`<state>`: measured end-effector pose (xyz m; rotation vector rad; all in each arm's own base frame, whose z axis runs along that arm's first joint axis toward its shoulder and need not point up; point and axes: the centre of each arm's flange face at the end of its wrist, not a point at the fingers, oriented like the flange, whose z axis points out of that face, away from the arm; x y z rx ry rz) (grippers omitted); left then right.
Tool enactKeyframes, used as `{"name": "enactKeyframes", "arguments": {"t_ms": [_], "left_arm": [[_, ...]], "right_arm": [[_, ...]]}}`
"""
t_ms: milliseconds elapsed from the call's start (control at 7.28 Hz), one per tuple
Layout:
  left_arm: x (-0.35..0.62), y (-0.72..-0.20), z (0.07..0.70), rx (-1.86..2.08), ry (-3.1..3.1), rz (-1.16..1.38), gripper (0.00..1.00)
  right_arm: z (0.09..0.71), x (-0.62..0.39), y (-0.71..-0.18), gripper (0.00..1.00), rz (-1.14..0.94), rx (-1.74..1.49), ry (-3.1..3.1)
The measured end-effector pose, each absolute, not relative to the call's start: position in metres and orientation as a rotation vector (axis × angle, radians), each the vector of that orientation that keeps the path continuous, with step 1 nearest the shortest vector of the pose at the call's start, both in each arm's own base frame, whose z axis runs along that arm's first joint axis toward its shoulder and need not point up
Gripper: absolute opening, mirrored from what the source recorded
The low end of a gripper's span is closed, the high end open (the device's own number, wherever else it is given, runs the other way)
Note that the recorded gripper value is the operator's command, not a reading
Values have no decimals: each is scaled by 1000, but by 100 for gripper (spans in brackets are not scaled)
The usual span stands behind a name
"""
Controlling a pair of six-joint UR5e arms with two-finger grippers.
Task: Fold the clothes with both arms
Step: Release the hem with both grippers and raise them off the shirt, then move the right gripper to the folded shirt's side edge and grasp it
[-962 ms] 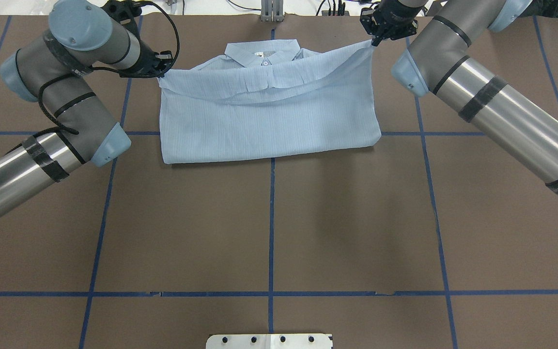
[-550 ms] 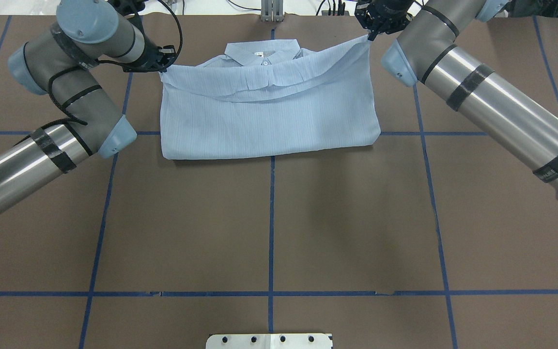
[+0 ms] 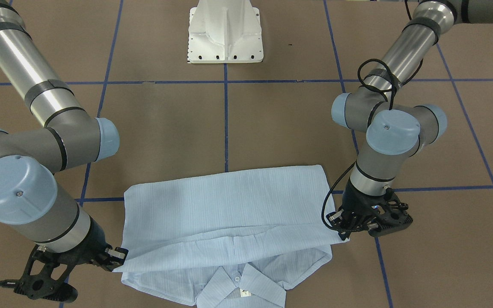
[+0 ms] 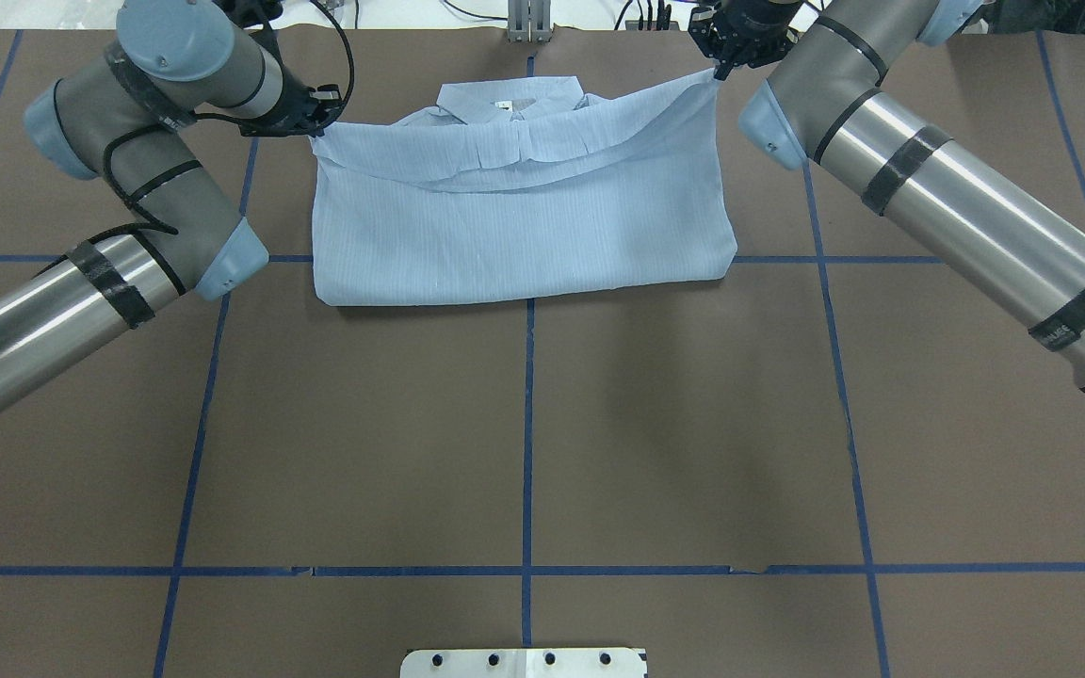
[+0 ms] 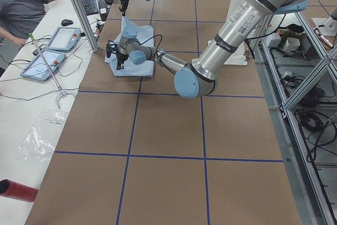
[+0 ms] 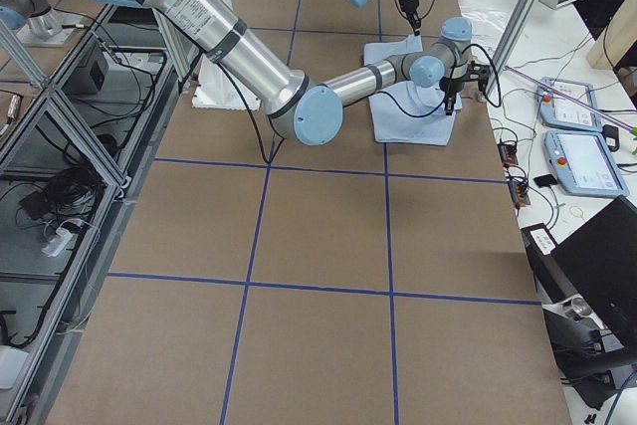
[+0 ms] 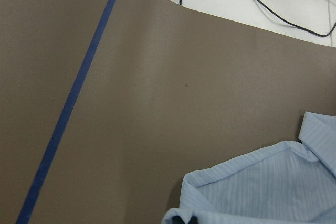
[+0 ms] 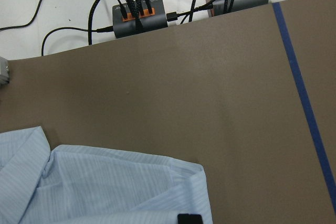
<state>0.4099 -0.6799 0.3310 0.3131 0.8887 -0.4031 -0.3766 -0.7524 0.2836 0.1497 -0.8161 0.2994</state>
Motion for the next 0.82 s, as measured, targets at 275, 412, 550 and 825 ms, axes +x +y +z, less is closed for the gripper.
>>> {"name": "enactKeyframes", "arguments": {"t_ms": [275, 412, 550, 825], "left_arm": [[408, -678, 322, 321, 903, -402, 100], [408, -677, 320, 322, 907, -402, 100], [406, -676, 318, 324, 909, -402, 100], [397, -668, 305, 339, 933, -399, 100]], "right_arm": [[286, -388, -748, 100, 300, 196, -780], [285, -389, -747, 100, 295, 207, -776], [285, -387, -743, 100, 290, 214, -780], [296, -384, -715, 100, 264, 227, -802]]}}
